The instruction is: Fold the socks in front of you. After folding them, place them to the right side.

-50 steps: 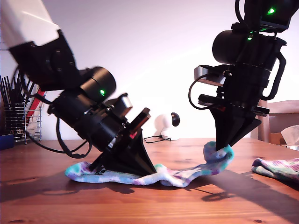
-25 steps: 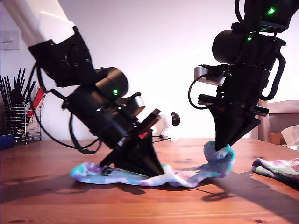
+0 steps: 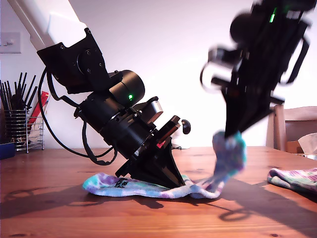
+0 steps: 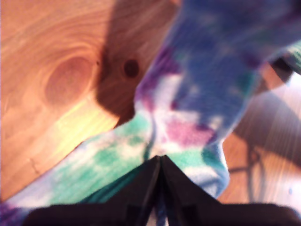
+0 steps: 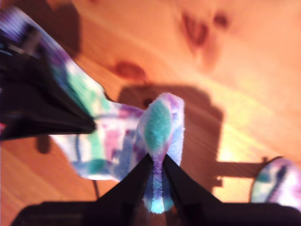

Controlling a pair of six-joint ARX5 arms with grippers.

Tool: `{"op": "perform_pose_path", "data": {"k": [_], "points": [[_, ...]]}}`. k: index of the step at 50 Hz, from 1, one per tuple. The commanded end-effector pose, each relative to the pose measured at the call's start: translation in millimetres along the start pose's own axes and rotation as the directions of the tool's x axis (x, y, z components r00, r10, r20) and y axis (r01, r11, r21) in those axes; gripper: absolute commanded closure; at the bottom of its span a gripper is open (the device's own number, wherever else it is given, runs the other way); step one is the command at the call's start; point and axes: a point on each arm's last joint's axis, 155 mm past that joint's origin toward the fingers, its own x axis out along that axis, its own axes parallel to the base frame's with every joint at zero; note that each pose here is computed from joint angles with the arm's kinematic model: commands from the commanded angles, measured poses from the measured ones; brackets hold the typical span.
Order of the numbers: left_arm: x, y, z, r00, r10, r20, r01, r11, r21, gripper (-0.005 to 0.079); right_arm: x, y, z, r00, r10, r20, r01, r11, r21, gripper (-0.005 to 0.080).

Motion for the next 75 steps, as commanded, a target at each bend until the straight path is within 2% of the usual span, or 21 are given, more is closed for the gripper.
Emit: {"op": "perform_pose_path", "data": {"k": [1,12,26,33,47,63,75], "points": [[13,1,-4,1.0,-0.004,-0.016,0.004,1.0,0.002,0.0764,4,3,-2,1.0,0.012,-0.016,-0.012,1.0,0.001,0.0765],[22,-6,0,1.0,-0.009,-0.013,0.009,1.0,0.023,0.0764,4,3,-3,1.0,0.014,-0.024,-0.014,1.0,0.003,0.0765],[43,-5,-11,0.996,-0.01,-0.091,0.012,1.0,0.011,0.0764,1,6,-4,0.999,0.025,-0.025,-0.025,1.0,0.003,0.0765],[45,-2,-15,0.993,0.038,-0.111,-0.031,0.997,0.068,0.0764,-5,7,-1,1.0,0.027,-0.009,-0.027,1.0,-0.002,0.0765],[59,-8,-16,0.991,0.021,-0.136,-0.007,0.995,0.102,0.0764,-21,11,0,1.0,0.024,0.011,-0.024,1.0,-0.007,0.0765],[67,-32,5,0.994,-0.006,-0.106,0.023,0.986,0.165,0.0764,-40,15,2,0.999,0.02,0.039,-0.019,1.0,-0.013,0.0765],[71,-52,16,0.996,-0.045,-0.076,0.06,0.978,0.2,0.0764,-43,17,-5,1.0,0.022,0.017,-0.022,1.0,-0.01,0.0765]]}}
